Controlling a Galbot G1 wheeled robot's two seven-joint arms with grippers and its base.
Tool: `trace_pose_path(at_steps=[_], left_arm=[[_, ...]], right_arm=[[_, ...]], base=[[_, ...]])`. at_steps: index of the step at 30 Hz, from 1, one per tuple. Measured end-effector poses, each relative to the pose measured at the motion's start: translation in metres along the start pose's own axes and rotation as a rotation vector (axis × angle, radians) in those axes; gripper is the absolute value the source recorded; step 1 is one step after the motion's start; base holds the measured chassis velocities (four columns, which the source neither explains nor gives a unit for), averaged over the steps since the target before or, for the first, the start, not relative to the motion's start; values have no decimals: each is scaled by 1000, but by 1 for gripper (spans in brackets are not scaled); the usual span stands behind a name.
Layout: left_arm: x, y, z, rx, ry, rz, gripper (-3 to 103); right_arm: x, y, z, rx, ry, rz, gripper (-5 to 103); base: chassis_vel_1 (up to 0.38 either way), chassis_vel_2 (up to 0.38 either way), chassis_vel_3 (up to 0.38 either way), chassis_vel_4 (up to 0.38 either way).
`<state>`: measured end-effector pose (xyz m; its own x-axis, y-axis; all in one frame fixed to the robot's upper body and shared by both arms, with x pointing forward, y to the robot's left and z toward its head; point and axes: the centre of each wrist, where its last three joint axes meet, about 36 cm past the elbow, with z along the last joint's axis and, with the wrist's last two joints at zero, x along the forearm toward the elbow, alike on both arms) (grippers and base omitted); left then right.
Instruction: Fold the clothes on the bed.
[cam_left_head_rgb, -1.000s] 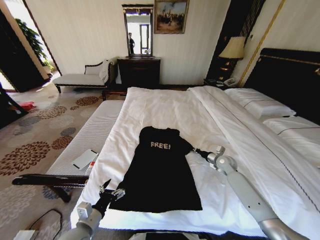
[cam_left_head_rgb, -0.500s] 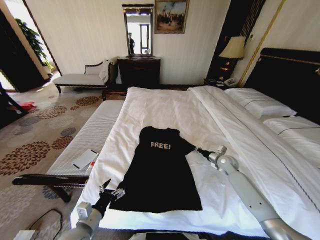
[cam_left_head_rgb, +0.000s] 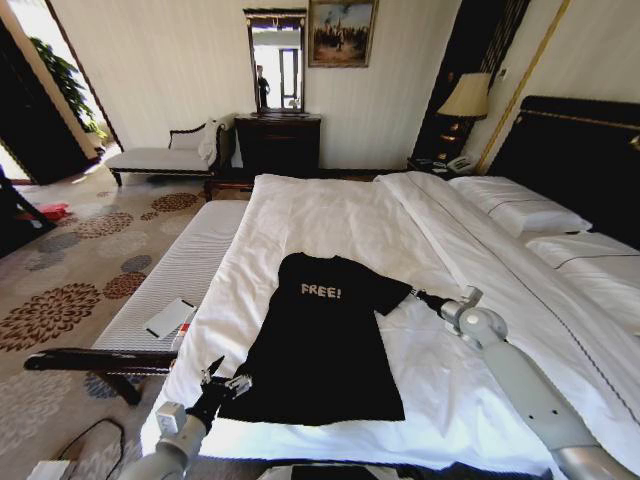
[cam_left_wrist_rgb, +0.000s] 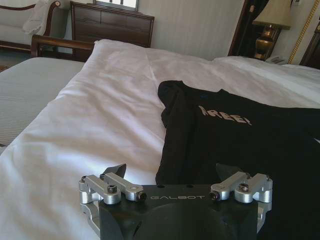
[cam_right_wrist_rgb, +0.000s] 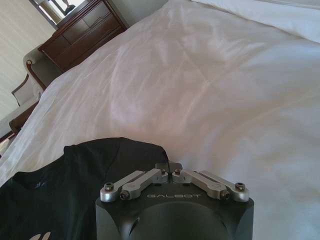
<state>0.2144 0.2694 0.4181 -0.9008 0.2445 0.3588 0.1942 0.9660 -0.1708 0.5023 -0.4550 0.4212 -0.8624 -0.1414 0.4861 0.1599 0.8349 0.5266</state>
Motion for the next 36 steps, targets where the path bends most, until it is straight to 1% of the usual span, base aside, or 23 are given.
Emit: trace_pose_path(at_steps=[6, 8, 16, 20, 21, 23, 24, 25, 29, 30, 31, 32, 35, 36], left_arm=[[3, -1, -3, 0, -2, -2, 100], [5, -1, -2, 0, 2, -3, 100], [8, -4, -2, 0, 3, -3, 100], [10, -4, -1, -2, 2, -5, 100], [10, -4, -1, -2, 2, -5, 100], [10, -4, -1, -2, 2, -4, 100], [9, -4, 0, -2, 3, -3, 100], [9, -4, 0, -2, 3, -3, 100], [8, -5, 0, 0, 3, -1, 100], [8, -5, 0, 0, 3, -1, 100], [9, -5, 0, 0, 3, -1, 100], [9, -5, 0, 0, 3, -1, 100], [9, -5, 1, -1, 6, -3, 100], [9, -5, 1, -1, 6, -3, 100]], right_arm=[[-4, -9, -5, 11, -9, 16, 0], [-8, -12, -6, 29, -19, 14, 0], [-14, -6, -2, 54, -19, 1, 0], [-8, 17, -2, 84, -25, -52, 0], [-8, 17, -2, 84, -25, -52, 0], [-3, 36, -3, 99, -25, -92, 0], [-1, 49, -2, 109, -21, -118, 0], [-1, 49, -2, 109, -21, -118, 0], [4, 97, 3, 157, 0, -212, 0], [4, 97, 3, 157, 0, -212, 0], [4, 105, 5, 167, 8, -230, 0], [3, 118, 8, 186, 23, -259, 0], [-4, 144, 16, 223, 49, -307, 0], [-4, 144, 16, 223, 49, -307, 0]], base=[[0, 0, 0, 0], [0, 0, 0, 0], [0, 0, 0, 0], [0, 0, 0, 0], [0, 0, 0, 0], [0, 0, 0, 0], [0, 0, 0, 0], [0, 0, 0, 0], [0, 0, 0, 0], [0, 0, 0, 0], [0, 0, 0, 0], [0, 0, 0, 0], [0, 0, 0, 0], [0, 0, 0, 0]])
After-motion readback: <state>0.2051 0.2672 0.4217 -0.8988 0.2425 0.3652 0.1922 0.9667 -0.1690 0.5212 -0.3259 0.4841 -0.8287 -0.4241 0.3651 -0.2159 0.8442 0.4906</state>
